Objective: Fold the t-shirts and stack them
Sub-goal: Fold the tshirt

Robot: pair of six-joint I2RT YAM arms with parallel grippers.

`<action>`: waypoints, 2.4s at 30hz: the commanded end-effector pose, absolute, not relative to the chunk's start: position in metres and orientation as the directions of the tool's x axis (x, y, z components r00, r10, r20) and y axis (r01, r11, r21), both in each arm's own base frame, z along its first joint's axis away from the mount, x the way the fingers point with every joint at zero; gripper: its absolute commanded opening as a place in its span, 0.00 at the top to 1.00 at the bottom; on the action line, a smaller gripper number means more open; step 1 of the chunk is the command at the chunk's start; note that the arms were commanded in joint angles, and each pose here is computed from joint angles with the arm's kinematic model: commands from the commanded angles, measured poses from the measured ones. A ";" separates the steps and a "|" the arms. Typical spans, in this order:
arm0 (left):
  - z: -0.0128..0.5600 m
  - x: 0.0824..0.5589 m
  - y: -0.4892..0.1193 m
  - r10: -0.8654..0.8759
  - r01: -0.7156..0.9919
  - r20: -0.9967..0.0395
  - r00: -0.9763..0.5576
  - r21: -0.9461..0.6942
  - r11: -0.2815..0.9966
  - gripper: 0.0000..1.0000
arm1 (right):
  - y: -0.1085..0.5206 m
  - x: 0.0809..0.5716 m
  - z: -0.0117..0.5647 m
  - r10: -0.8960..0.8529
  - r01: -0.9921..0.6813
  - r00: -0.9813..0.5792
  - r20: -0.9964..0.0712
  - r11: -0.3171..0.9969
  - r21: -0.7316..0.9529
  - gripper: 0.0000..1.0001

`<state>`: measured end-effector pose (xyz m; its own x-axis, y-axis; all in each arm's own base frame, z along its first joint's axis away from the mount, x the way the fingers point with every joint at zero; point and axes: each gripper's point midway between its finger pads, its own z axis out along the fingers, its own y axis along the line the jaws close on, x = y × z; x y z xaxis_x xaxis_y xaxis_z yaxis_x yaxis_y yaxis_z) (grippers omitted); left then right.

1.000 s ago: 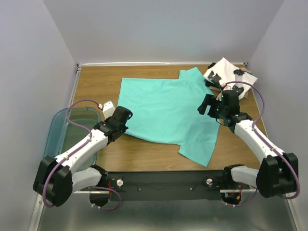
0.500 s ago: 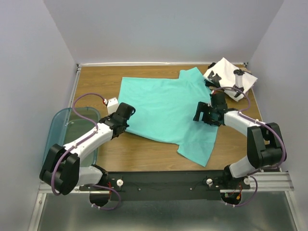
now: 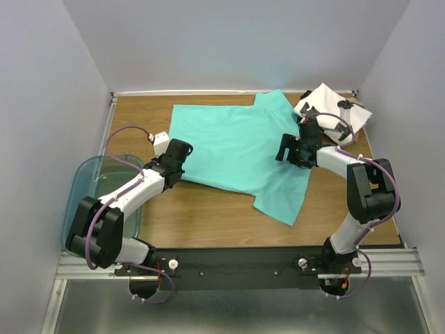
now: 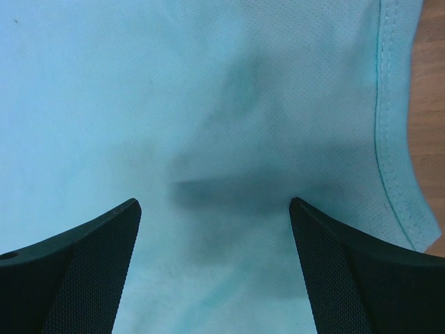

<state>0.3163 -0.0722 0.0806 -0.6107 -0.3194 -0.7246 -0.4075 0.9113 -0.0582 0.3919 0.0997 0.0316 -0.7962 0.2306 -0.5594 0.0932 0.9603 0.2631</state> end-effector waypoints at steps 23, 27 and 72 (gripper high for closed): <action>0.107 0.351 -0.090 -0.257 -0.290 -0.785 -0.563 -0.103 0.951 1.00 | 0.129 0.204 0.059 0.266 0.222 -0.850 -0.454 0.964 0.149 0.17; 0.111 0.349 -0.092 -0.263 -0.276 -0.787 -0.558 -0.123 0.953 1.00 | 0.109 0.174 0.059 0.323 0.302 -0.840 -0.435 0.946 0.120 0.20; 0.124 0.337 -0.090 -0.305 -0.286 -0.788 -0.535 -0.171 0.943 1.00 | 0.105 0.148 0.010 0.377 0.353 -0.844 -0.382 0.926 0.133 1.00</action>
<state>0.3450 -0.0954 0.1199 -0.5462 -0.2864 -0.7871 -0.2647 0.9506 -0.1622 0.1528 0.1081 0.0144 -0.8386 0.3844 -0.3859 0.3516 0.9232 0.1554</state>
